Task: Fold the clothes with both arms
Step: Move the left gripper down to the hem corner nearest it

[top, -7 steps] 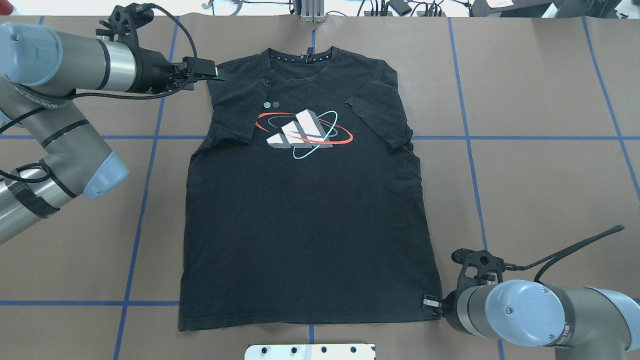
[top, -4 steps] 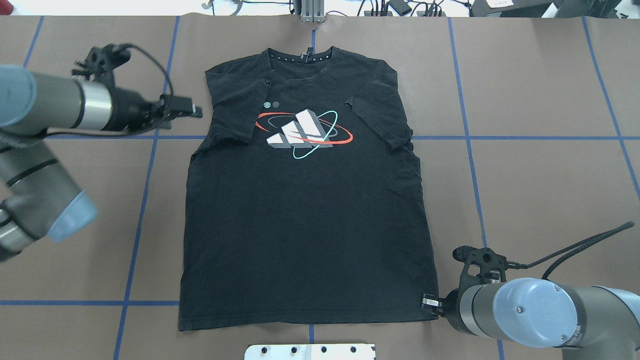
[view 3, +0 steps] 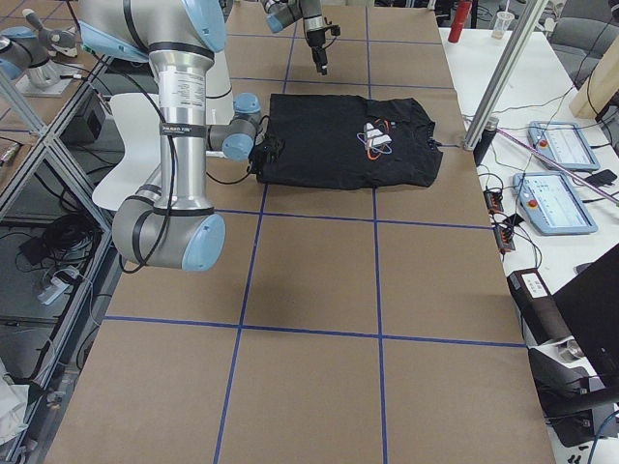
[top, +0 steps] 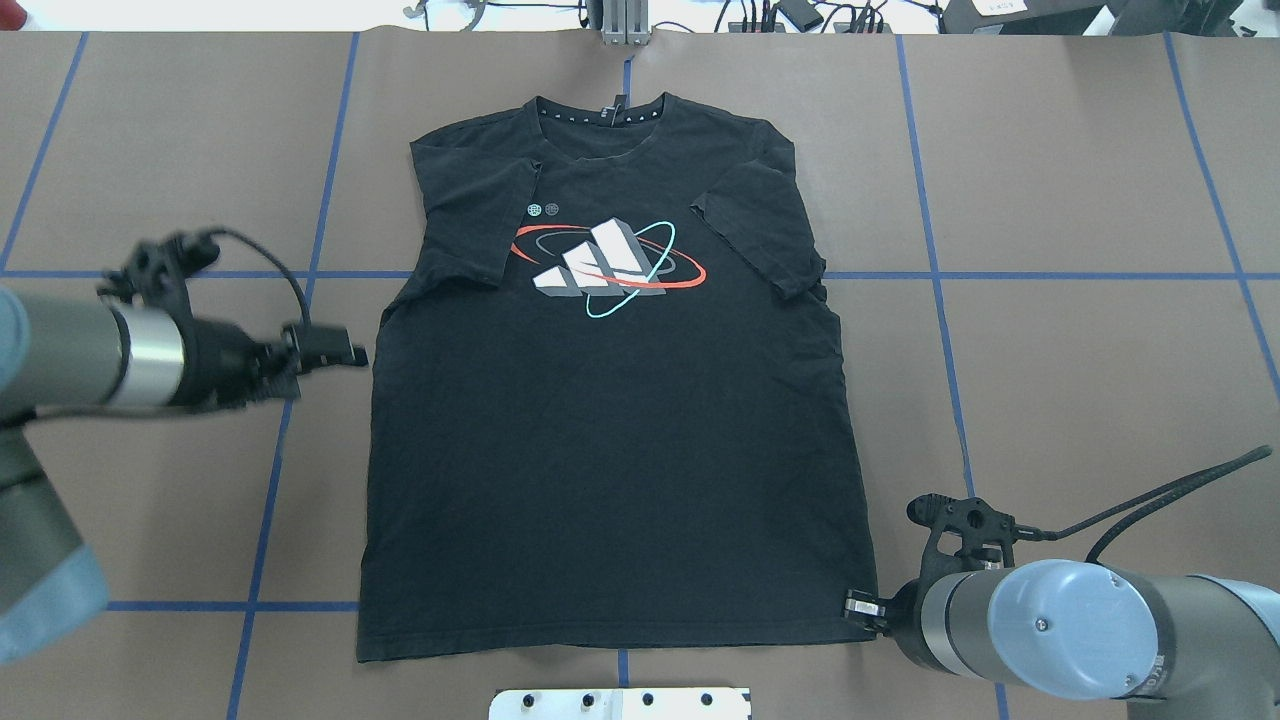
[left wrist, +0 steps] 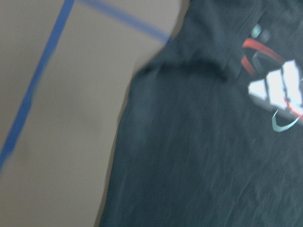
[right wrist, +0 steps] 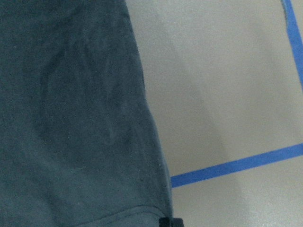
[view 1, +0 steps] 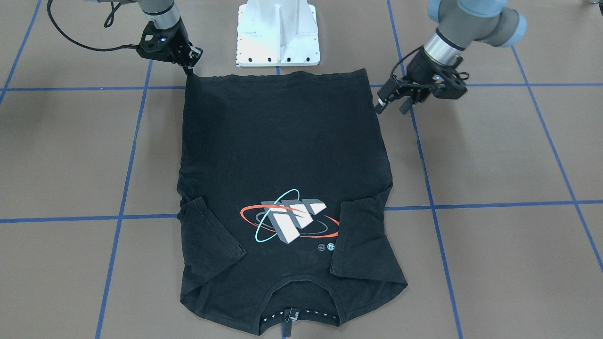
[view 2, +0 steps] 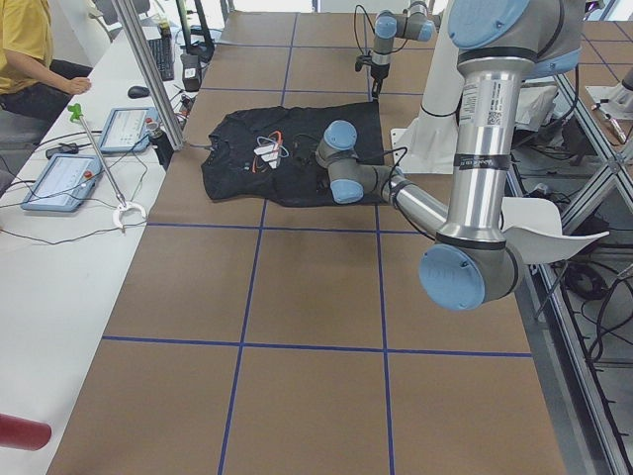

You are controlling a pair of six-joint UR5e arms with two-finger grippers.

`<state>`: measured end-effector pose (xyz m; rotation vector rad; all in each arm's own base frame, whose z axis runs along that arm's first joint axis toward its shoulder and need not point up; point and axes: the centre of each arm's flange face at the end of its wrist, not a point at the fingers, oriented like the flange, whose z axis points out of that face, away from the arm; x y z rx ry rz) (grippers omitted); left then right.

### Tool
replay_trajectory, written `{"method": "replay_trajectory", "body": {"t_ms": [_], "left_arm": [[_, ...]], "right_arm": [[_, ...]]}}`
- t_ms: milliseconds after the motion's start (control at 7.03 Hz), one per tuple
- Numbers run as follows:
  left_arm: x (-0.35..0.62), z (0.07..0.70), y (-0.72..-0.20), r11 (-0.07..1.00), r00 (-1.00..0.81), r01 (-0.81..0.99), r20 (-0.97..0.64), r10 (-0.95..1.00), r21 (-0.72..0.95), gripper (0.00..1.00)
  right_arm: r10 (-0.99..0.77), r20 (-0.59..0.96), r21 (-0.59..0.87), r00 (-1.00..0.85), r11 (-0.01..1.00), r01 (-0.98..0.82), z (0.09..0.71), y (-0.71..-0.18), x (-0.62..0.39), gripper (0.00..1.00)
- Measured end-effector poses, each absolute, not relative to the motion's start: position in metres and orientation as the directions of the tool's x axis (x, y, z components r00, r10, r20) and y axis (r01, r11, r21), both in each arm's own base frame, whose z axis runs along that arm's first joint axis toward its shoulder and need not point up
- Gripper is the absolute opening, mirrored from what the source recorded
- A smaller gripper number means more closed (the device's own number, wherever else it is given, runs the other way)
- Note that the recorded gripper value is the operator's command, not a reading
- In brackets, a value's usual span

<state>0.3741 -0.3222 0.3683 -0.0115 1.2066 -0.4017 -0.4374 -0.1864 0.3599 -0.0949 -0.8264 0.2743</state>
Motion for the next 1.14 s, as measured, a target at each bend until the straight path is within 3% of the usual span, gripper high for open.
{"method": "replay_trajectory", "body": {"t_ms": [285,712,1139], "left_arm": [[0.386,0.380,-0.255,0.895,0.338,0.283,-0.838,-0.429,-0.344,0.98],[0.414,0.382,-0.219,0.838,0.377,0.316,-0.751,-0.542,-0.446,0.98],[0.437,0.381,-0.201,0.840,0.447,0.314,-0.711,-0.543,-0.444,0.73]], "right_arm": [[0.279,0.713,-0.191,0.644,0.960,-0.204,0.360,-0.185,-0.438,0.00],[0.280,0.715,-0.190,0.640,0.960,-0.207,0.357,-0.186,-0.436,0.00],[0.280,0.721,-0.191,0.633,0.960,-0.207,0.354,-0.187,-0.433,0.00]]}}
